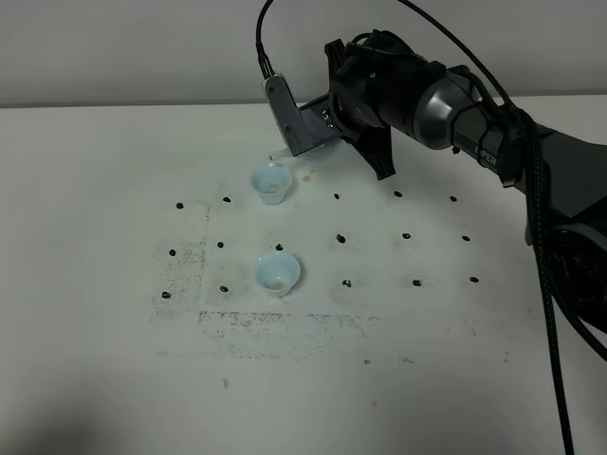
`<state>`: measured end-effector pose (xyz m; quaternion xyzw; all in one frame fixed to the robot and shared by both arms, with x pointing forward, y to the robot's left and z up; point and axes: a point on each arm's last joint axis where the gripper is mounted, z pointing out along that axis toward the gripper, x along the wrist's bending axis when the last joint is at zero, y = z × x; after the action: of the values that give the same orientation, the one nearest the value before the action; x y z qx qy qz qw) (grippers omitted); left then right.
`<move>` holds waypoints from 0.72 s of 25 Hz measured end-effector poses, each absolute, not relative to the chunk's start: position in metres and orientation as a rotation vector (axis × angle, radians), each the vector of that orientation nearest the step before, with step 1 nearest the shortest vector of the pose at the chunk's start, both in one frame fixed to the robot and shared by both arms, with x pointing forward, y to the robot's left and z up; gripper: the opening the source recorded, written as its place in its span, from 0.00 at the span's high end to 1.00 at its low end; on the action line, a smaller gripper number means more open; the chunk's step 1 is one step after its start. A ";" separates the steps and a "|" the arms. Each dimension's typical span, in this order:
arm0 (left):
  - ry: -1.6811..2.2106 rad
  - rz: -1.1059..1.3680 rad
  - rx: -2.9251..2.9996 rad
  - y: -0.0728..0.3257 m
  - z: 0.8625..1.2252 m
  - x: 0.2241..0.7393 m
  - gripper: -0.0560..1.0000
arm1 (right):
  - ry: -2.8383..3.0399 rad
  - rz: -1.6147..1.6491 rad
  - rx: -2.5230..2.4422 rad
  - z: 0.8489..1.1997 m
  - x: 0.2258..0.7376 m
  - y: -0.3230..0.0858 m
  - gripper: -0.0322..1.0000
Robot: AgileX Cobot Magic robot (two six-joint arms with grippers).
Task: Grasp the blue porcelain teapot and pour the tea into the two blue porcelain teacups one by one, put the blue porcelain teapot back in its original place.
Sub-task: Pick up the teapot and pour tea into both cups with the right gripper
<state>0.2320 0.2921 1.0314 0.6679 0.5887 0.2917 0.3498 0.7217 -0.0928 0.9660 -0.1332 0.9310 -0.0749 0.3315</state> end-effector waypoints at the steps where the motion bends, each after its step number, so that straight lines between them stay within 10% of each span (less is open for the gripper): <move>1: 1.525 0.756 1.730 0.292 1.031 0.232 0.41 | 2.425 -0.209 -0.362 0.965 0.722 -0.091 0.89; 18: 1.525 0.756 1.730 0.292 1.031 0.232 0.41 | 2.362 -0.296 -0.431 0.963 0.723 -0.085 0.89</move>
<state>0.2320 0.2921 1.0314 0.6679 0.5887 0.2917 0.3498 0.7225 -0.0852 0.9626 -0.1665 0.9134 -0.1143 0.3535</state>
